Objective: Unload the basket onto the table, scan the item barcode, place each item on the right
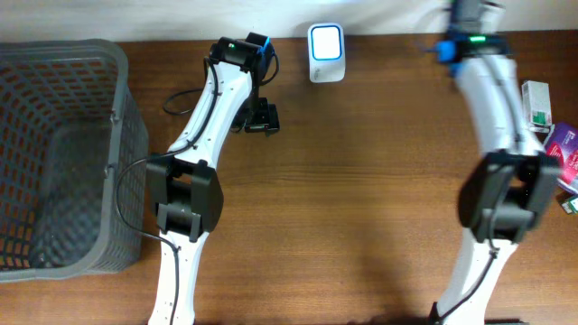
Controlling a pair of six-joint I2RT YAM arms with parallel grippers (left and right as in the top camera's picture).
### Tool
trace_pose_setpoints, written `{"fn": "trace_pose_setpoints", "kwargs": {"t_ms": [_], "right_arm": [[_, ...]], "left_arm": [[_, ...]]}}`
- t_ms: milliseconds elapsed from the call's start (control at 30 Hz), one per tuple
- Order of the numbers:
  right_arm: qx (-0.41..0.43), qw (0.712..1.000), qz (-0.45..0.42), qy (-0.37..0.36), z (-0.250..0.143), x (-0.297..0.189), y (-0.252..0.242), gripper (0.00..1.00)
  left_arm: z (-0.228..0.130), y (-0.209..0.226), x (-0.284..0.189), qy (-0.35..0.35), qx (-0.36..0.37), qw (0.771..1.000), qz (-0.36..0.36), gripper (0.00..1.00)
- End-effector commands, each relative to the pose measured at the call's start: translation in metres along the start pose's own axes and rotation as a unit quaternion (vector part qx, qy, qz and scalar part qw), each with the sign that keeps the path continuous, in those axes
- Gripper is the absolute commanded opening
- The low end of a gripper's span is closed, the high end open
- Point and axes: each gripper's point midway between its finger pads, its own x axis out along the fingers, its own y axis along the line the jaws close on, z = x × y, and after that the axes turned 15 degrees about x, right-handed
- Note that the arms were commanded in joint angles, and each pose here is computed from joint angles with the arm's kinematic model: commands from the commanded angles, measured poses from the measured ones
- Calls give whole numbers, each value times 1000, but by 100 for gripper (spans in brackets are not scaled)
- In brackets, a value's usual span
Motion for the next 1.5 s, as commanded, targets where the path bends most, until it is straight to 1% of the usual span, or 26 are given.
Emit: {"fn": "trace_pose_setpoints", "kwargs": {"t_ms": [0, 33, 67, 100, 167, 200, 233, 267, 333, 367, 400, 433, 467, 533, 567, 667, 700, 733, 833, 900, 1000, 1233, 1267, 1333, 1400, 1467], "right_arm": [[57, 995, -45, 67, -4, 33, -74, 4], [78, 989, -6, 123, -16, 48, -89, 6], [97, 985, -8, 142, -17, 55, -109, 15], [104, 984, -18, 143, -16, 58, -122, 15], [124, 979, -46, 156, -16, 63, -158, 45], [133, 975, -61, 169, -19, 64, -177, 57], [145, 970, -75, 179, -19, 58, -199, 62], [154, 969, -79, 178, -15, 49, -210, 63], [168, 970, -74, 160, 6, 6, -224, 64], [174, 971, -38, 162, 14, -29, -215, 65], [179, 969, 10, 168, 18, -61, -201, 99], [185, 965, 60, 174, 21, -89, -187, 98], [187, 958, 117, 181, 20, -140, -174, 99], [152, 962, 143, 177, 8, -201, -169, 99], [102, 966, 172, 163, -4, -246, -160, 99], [40, 960, 243, 131, -40, -330, -144, 98], [9, 953, 278, 122, -65, -361, -143, 98], [-9, 947, 297, 124, -87, -376, -147, 98], [-34, 941, 301, 150, -150, -380, -173, 98], [-38, 941, 292, 166, -171, -375, -183, 98], [-42, 941, 281, 184, -181, -370, -185, 98], [-53, 926, 311, 206, -188, -378, -175, 98], [-54, 920, 321, 219, -193, -379, -171, 98], [-58, 924, 299, 232, -207, -365, -177, 99], [-54, 928, 314, 193, -213, -349, -173, 98], [-36, 924, 369, 95, -204, -334, -156, 98]], "left_arm": [[1, 3, -6, -7, -7, 1000, 4, 99], [1, 3, -6, -7, -7, 1000, 4, 99], [1, 3, -6, -7, -7, 1000, 4, 99], [1, 3, -6, -7, -7, 1000, 4, 99], [1, 3, -6, -7, -7, 1000, 4, 99], [1, 3, -6, -7, -7, 1000, 4, 99], [1, 3, -6, -7, -7, 1000, 4, 99], [1, 3, -6, -7, -7, 1000, 4, 99], [1, 3, -6, -7, -7, 1000, 4, 99], [1, 3, -6, -7, -7, 1000, 4, 99], [1, 3, -6, -7, -7, 1000, 4, 99], [1, 3, -6, -7, -7, 1000, 4, 99], [1, 3, -6, -7, -7, 1000, 4, 99], [1, 3, -6, -7, -7, 1000, 4, 99], [1, 3, -6, -7, -7, 1000, 4, 99], [1, 3, -6, -7, -7, 1000, 4, 99], [1, 3, -6, -7, -7, 1000, 4, 99], [1, 3, -6, -7, -7, 1000, 4, 99], [1, 3, -6, -7, -7, 1000, 4, 99], [1, 3, -6, -7, -7, 1000, 4, 99], [1, 3, -6, -7, -7, 1000, 4, 99], [1, 3, -6, -7, -7, 1000, 4, 99], [1, 3, -6, -7, -7, 1000, 4, 99], [1, 2, -6, -7, -6, 1000, 4, 99], [0, 2, -6, -7, -6, 1000, 4, 99], [0, 2, -6, -7, -6, 1000, 4, 99]]}}
